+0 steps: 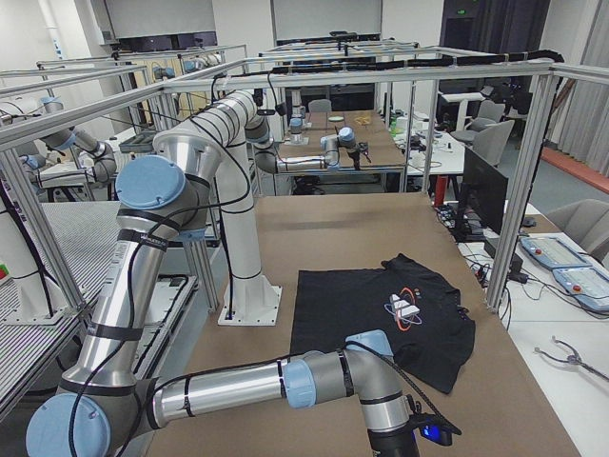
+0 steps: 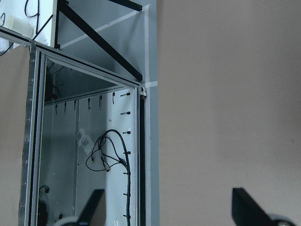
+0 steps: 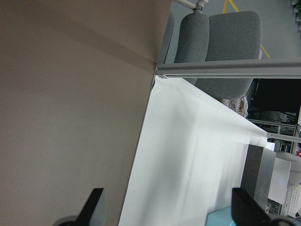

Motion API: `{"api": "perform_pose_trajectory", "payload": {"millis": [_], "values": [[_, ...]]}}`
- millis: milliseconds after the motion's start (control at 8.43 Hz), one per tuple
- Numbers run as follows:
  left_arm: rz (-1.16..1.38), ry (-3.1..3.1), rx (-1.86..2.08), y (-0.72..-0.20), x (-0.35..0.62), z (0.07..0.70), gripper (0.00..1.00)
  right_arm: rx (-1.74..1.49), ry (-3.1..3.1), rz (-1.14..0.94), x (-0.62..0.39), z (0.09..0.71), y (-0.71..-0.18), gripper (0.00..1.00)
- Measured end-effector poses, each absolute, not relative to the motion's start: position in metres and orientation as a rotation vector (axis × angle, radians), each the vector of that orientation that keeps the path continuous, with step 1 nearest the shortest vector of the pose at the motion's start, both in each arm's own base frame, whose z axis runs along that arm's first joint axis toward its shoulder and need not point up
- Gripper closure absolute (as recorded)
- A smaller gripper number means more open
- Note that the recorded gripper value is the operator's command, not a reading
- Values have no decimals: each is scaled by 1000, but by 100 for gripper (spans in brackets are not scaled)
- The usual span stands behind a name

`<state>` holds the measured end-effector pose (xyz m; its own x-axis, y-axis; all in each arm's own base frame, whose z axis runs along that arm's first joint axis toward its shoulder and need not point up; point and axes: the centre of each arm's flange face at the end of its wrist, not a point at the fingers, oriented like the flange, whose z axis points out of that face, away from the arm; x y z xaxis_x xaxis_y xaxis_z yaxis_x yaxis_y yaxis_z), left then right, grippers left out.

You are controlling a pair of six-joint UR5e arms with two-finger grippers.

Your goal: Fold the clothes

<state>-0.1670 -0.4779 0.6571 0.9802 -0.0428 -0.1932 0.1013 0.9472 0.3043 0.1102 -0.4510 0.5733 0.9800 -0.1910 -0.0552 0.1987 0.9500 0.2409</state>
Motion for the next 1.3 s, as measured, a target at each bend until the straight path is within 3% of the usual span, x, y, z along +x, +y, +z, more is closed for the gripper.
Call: {"api": "perform_pose_trajectory", "payload": {"millis": [1304], "values": [[-66, 185, 362, -481, -167, 634, 6, 272, 30, -205, 110, 562, -453, 6]]}}
